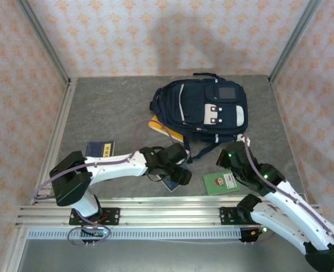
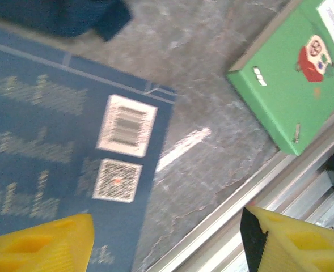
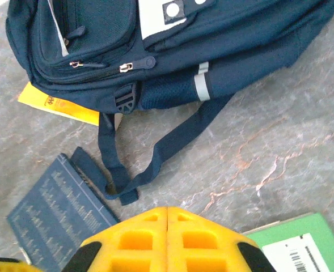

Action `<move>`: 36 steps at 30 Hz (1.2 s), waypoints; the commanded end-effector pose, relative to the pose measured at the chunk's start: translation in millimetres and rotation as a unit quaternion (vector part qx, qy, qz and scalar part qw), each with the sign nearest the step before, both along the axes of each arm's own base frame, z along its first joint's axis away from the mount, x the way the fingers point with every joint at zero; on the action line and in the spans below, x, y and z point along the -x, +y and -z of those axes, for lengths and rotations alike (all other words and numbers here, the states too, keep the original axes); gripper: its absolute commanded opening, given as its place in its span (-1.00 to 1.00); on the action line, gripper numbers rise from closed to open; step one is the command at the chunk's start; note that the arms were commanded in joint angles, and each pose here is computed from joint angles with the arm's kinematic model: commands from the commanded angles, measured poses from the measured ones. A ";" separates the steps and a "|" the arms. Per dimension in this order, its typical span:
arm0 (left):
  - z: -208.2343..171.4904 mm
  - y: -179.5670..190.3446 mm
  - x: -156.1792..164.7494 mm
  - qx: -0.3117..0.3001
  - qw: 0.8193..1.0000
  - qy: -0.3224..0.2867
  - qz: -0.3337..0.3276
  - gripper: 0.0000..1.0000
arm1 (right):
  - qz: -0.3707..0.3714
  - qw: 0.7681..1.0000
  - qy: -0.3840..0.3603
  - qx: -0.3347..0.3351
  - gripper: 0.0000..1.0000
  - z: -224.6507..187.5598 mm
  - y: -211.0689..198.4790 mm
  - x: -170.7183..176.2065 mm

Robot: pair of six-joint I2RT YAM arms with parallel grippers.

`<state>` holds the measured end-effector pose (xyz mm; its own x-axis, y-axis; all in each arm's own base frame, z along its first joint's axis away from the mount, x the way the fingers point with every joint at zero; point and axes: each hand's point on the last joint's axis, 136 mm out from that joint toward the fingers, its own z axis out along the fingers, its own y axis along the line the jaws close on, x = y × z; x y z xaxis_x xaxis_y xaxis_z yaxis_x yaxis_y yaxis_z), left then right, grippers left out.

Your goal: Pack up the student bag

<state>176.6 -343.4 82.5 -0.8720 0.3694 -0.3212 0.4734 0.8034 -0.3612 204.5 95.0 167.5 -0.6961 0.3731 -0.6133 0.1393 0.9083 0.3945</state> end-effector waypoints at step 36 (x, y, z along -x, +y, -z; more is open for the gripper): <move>23.2 66.1 -74.4 -0.040 0.992 0.003 -0.120 0.06 | 0.024 0.931 0.361 0.047 -1.00 158.4 49.3 44.9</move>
<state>252.8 -289.6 41.8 -0.9461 0.1877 -0.2637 0.2707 0.9056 -0.3266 158.5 113.1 24.8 -0.9274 0.3598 -0.1026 0.3623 0.9320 -0.0064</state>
